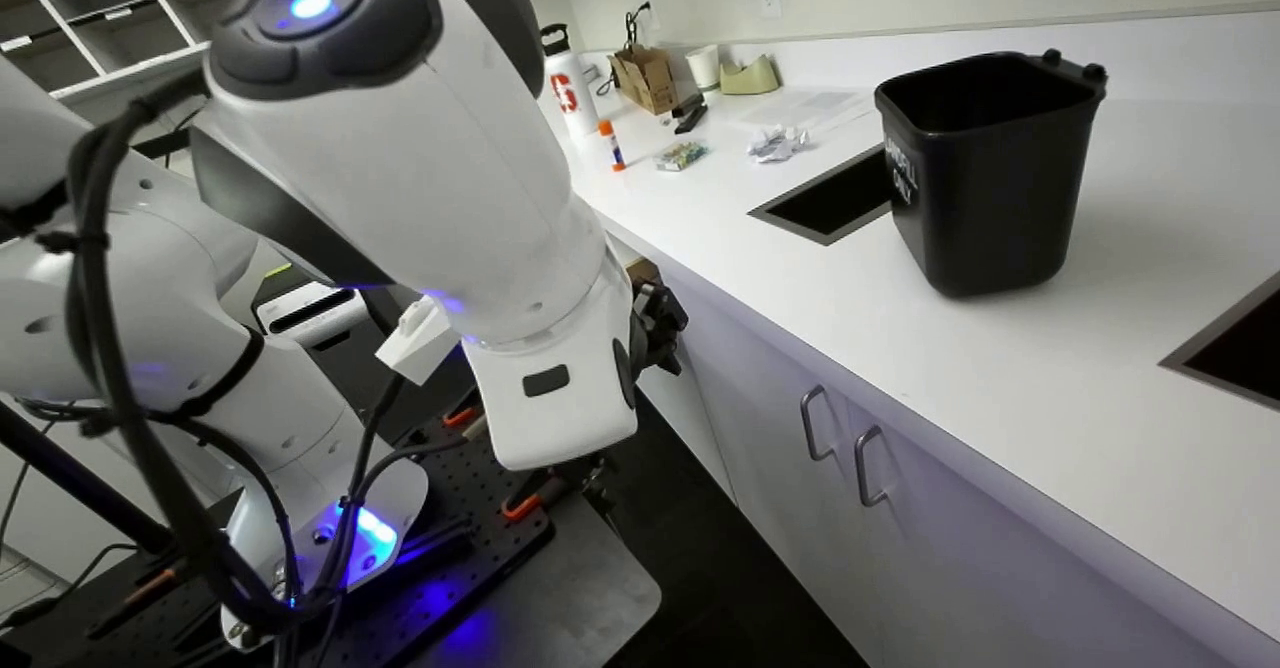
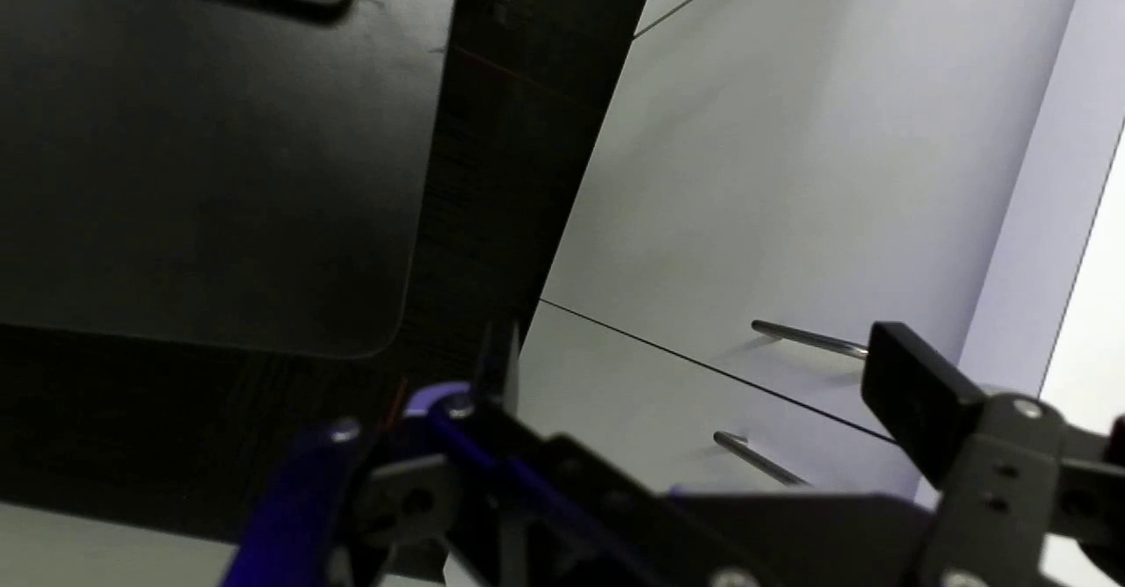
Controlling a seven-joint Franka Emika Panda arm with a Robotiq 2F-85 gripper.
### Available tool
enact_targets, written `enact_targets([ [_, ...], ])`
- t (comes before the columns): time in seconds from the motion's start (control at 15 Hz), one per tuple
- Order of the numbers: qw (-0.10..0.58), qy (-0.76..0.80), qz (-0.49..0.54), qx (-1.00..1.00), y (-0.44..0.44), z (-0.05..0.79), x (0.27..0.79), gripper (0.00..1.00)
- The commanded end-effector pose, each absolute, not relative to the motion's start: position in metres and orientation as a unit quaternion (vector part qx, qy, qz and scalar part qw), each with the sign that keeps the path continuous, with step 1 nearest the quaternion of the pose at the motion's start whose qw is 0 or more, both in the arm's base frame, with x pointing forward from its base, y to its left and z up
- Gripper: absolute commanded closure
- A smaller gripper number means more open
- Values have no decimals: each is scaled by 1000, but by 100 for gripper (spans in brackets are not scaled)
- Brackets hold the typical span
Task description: Open the bottom cabinet door
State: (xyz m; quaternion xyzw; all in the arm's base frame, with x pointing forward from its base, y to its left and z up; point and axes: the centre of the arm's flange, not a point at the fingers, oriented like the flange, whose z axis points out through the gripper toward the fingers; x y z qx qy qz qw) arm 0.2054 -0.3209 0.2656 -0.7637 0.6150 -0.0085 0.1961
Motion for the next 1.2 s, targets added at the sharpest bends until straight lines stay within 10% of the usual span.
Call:
enact_targets([
  [0.0,196,615,-10,-764,-321,266,206,0],
  [1.13,523,729,12,-441,-469,113,158,0],
])
